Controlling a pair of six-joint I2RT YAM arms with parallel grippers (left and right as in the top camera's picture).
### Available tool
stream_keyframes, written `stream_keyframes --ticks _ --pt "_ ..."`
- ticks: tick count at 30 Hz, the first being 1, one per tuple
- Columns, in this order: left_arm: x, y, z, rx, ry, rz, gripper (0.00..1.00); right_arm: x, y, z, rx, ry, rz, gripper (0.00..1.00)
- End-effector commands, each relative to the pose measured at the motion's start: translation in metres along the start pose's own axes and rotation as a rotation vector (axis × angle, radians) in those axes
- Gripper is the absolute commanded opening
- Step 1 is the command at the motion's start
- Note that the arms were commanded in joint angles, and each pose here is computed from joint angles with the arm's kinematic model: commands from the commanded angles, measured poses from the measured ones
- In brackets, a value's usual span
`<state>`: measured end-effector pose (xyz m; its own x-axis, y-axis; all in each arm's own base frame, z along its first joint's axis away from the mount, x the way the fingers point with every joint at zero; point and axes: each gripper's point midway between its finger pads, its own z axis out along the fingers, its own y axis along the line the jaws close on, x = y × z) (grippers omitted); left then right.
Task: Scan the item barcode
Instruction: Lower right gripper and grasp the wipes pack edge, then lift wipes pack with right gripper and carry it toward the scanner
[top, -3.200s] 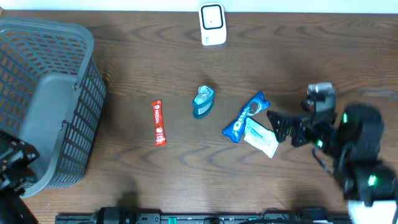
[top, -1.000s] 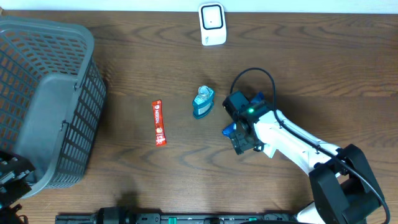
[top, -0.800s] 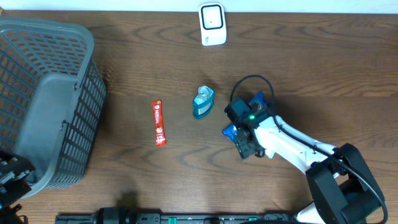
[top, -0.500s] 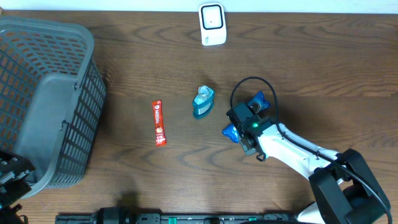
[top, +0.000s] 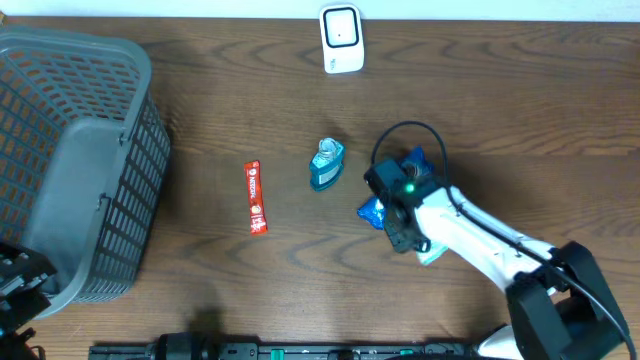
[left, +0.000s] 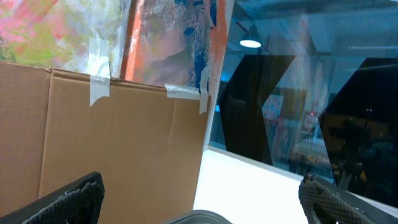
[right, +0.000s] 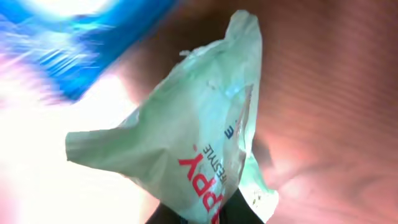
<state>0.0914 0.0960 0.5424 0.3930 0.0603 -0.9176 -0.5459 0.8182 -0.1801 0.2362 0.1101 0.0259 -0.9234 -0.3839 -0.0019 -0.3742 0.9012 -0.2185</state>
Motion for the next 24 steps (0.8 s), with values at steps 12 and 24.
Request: stream_keyframes --ticks 12,24 --pt "-0.005 0.001 -0.003 0.004 -0.017 -0.01 1.0 0.033 0.065 -0.187 -1.157 0.031 0.005 0.01" --pt "-0.005 0.001 -0.003 0.005 -0.017 -0.044 1.0 0.007 0.066 -0.253 -1.578 0.14 0.328 0.01"
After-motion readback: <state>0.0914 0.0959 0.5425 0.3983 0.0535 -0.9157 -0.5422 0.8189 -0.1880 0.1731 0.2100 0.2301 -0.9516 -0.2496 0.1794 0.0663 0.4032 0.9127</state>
